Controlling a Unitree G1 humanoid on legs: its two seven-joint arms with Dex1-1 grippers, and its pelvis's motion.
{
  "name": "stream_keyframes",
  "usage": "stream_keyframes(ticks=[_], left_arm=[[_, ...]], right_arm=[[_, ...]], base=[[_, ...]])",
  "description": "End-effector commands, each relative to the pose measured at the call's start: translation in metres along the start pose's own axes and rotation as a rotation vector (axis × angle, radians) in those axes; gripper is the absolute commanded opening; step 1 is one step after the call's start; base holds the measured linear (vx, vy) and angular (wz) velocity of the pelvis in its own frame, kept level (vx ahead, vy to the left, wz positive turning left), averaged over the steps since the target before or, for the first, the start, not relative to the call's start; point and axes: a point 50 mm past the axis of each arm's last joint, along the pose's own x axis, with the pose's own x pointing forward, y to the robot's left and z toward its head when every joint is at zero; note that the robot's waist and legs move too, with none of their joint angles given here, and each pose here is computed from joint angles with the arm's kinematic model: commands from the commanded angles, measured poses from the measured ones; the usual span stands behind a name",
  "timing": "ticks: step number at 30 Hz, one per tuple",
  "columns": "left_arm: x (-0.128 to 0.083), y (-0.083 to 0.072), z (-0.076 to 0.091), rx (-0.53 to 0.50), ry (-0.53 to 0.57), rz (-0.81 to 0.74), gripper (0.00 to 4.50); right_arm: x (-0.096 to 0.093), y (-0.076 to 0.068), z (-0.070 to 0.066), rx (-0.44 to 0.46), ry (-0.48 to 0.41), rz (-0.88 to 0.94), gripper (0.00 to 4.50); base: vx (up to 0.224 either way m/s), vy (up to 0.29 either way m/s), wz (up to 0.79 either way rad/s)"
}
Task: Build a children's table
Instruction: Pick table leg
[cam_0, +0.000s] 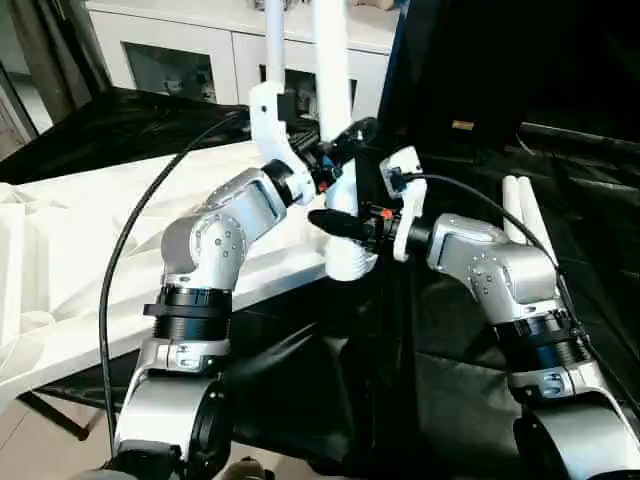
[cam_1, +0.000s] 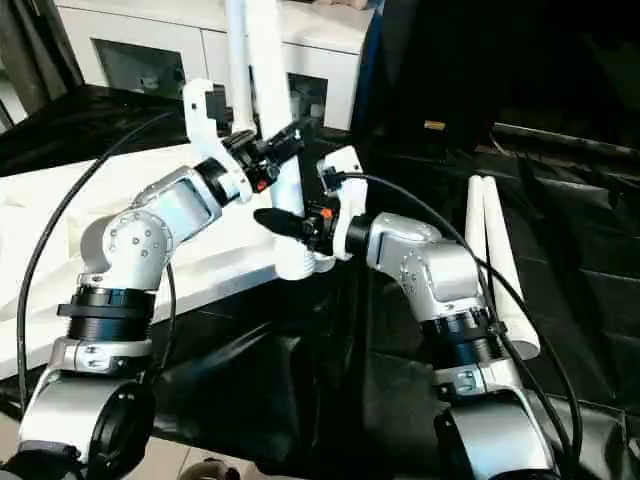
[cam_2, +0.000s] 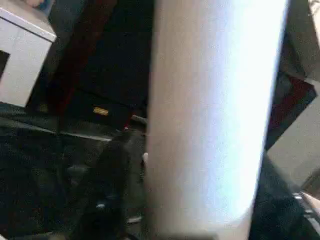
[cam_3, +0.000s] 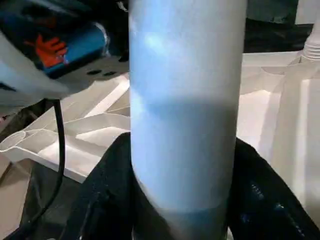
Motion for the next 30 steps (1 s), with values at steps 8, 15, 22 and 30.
stream_keyframes(ticks=[8, 15, 22, 30], left_arm=[[-0.006, 0.017, 0.015, 0.066, -0.016, 0.108, 1.89], [-0.004, 0.016, 0.016, 0.046, -0.026, 0.096, 1.87], [-0.004, 0.013, 0.016, 0.052, -0.028, 0.072, 1.87], [-0.007, 0.013, 0.021, 0.071, -0.025, 0.022, 1.87]], right_arm=[[0.002, 0.014, 0.029, -0.07, -0.07, 0.066, 1.88], [0.001, 0.018, 0.03, -0.072, -0.068, 0.075, 1.88], [0.002, 0.017, 0.031, -0.081, -0.061, 0.058, 1.88], [0.001, 0.013, 0.027, -0.006, -0.039, 0.064, 2.78]], base=[[0.0, 0.0, 0.0], [0.0, 0.0, 0.0], [0.0, 0.0, 0.0], [0.0, 0.0, 0.0]])
